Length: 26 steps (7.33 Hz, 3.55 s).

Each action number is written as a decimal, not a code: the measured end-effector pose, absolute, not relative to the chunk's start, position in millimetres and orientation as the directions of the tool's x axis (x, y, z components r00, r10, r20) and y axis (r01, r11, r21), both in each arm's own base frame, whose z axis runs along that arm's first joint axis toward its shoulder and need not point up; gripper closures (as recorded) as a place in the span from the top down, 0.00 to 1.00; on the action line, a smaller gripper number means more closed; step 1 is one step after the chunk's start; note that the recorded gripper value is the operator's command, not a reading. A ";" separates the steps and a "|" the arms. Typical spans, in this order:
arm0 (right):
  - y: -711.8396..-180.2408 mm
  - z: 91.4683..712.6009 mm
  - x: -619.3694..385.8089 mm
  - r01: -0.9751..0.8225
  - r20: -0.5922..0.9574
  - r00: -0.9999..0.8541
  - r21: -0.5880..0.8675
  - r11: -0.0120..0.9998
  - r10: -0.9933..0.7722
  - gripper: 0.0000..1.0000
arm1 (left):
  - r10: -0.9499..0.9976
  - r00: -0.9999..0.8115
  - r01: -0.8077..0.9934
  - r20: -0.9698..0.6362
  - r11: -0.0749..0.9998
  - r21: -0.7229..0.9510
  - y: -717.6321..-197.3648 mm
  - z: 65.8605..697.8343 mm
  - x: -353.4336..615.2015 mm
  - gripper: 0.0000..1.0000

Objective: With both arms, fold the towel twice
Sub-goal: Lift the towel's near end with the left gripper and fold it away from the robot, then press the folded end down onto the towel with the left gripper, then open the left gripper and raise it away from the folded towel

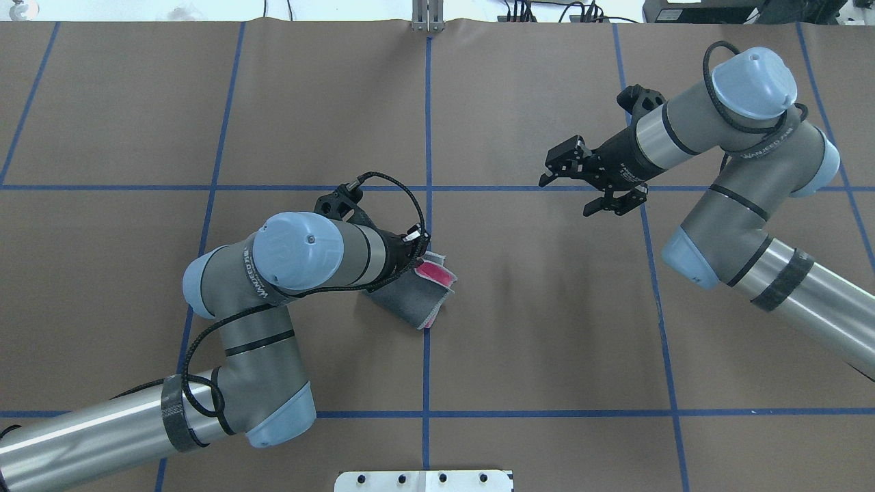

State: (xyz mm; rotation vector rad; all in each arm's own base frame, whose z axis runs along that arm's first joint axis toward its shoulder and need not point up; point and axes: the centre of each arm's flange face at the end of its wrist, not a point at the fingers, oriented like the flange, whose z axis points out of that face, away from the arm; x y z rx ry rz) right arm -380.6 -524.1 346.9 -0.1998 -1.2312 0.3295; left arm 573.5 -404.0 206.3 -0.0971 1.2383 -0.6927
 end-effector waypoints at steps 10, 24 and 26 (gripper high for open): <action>-523.5 349.1 -381.4 -0.141 0.887 0.297 -0.325 0.935 0.353 0.99 | -0.609 0.116 0.458 -0.785 0.734 -0.502 -428.7 247.9 549.2 0.00; -522.7 355.7 -380.8 -0.143 0.884 0.304 -0.327 0.934 0.356 0.99 | -0.742 -0.015 0.566 -0.671 0.547 -0.617 -499.4 273.3 514.0 0.87; -522.5 355.9 -380.6 -0.142 0.884 0.304 -0.327 0.934 0.355 0.99 | -0.758 -0.035 0.596 -0.651 0.508 -0.622 -520.4 285.0 501.8 0.95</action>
